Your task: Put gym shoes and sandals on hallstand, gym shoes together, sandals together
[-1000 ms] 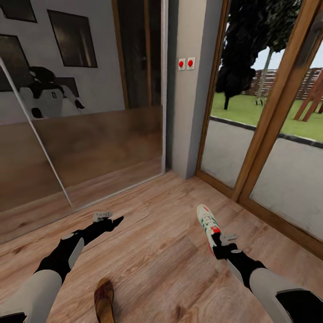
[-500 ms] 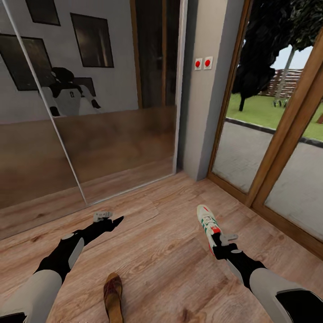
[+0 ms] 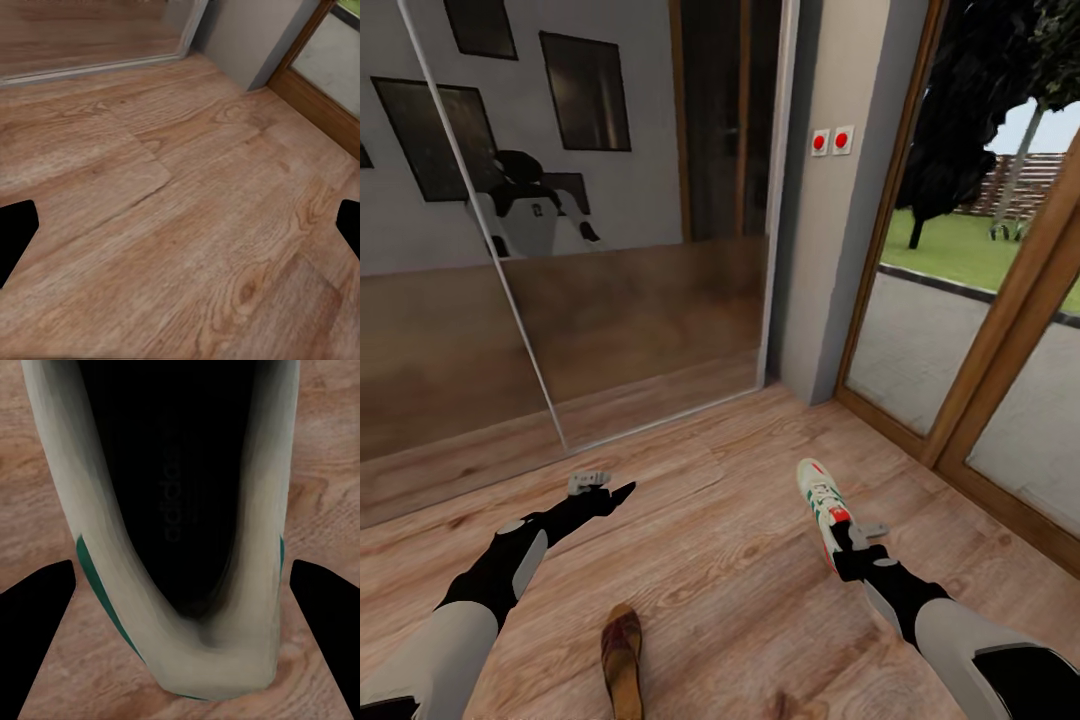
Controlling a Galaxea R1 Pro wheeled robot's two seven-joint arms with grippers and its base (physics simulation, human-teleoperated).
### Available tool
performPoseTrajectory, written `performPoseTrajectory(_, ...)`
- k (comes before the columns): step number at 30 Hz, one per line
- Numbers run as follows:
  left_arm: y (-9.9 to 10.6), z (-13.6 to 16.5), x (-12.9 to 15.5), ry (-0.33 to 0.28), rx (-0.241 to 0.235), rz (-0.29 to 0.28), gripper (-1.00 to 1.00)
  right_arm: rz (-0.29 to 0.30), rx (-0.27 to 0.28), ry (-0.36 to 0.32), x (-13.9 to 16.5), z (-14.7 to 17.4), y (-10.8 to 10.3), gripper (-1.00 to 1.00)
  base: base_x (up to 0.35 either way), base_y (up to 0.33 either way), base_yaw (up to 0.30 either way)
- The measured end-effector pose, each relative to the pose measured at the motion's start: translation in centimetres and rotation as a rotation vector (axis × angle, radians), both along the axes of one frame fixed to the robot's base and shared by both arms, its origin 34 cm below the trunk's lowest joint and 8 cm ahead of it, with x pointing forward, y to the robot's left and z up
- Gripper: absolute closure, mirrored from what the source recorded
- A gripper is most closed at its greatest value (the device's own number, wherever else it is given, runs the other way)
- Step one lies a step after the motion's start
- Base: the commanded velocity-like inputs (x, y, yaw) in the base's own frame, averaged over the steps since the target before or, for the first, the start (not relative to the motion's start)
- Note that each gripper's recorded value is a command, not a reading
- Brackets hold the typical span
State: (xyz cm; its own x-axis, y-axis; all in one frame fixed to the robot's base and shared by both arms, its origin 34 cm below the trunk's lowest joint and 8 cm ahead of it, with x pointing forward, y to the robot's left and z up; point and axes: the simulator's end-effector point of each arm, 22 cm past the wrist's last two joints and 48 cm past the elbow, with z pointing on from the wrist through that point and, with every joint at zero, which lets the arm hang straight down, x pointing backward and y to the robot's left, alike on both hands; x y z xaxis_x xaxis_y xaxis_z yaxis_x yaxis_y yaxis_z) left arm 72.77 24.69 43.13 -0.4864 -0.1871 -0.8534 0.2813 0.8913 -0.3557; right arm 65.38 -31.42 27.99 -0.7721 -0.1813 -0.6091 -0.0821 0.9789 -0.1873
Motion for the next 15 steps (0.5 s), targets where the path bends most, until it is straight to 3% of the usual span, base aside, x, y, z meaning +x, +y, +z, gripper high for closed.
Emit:
performPoseTrajectory(11, 0.2, 0.1, 0.0, -0.002, 0.0, 0.002, -1.0, -0.007, -0.009, 0.002, 0.0, 0.1, -0.6, 1.0, 0.0, 0.0, 0.014)
performPoseTrajectory(15, 0.5, -0.1, 0.1, 0.005, 0.008, 0.015, -1.0, -0.05, -0.06, -0.004, 1.8, 1.9, -2.2, 1.0, 0.0, 0.0, 0.0)
